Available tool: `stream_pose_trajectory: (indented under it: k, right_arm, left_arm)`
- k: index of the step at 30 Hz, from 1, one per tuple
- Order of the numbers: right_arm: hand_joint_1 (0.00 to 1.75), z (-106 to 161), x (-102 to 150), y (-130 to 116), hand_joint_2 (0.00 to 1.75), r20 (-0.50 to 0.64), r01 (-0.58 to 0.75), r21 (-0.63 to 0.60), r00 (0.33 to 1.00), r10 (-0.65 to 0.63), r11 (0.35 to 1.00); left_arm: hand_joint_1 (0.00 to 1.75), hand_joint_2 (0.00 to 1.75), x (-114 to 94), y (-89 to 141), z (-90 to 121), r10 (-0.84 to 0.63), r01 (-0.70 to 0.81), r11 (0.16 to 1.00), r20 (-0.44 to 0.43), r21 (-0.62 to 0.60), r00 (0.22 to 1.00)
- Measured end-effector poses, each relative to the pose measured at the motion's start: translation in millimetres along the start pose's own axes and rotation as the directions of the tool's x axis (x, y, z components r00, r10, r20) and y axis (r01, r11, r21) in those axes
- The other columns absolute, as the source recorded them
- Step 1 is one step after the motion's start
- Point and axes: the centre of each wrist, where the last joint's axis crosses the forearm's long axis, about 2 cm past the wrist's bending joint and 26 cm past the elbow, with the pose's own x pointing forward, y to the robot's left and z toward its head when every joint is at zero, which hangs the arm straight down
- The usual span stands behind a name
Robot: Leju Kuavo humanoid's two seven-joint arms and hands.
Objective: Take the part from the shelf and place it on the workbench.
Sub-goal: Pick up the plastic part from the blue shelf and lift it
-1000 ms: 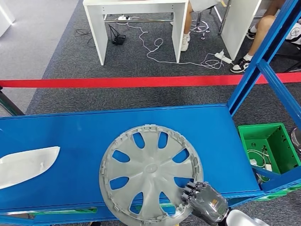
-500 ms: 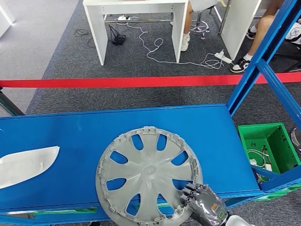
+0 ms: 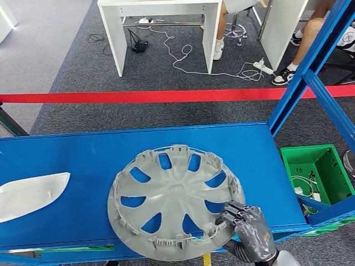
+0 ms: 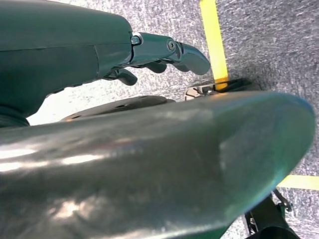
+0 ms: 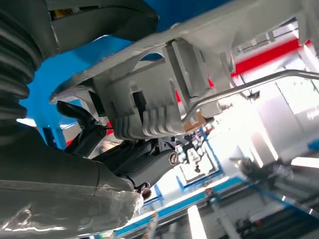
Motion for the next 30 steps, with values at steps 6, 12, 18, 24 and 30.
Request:
stream_pose_trajectory:
  k: [6, 12, 18, 24, 30]
  right_arm:
    - [1.75, -15, 4, -9, 1.75, -0.007, 0.215, -0.128, 0.976, -0.217, 0.968]
    - [1.75, -27, 5, -16, 1.75, 0.014, 0.401, -0.226, 0.913, -0.408, 0.888]
    - [1.75, -34, 5, -23, 1.75, 0.053, 0.538, -0.297, 0.834, -0.549, 0.789]
    - [1.75, -39, 6, -33, 1.75, 0.121, 0.633, -0.354, 0.761, -0.637, 0.688]
    - [1.75, -44, 6, -46, 1.75, 0.189, 0.666, -0.379, 0.736, -0.651, 0.643]
  left_arm:
    - [0.0, 0.0, 0, -1, 0, -0.031, 0.031, 1.0, 0.056, 0.007, 0.998]
    - [0.0, 0.0, 0, -1, 0, -0.059, 0.058, 0.998, 0.097, 0.008, 0.994]
    - [0.0, 0.0, 0, -1, 0, -0.078, 0.076, 0.997, 0.116, 0.014, 0.99]
    - [0.0, 1.75, 0, -1, 0, -0.101, 0.098, 0.995, 0.144, 0.032, 0.984]
    - [0.0, 1.75, 0, -1, 0, -0.115, 0.11, 0.993, 0.16, 0.039, 0.98]
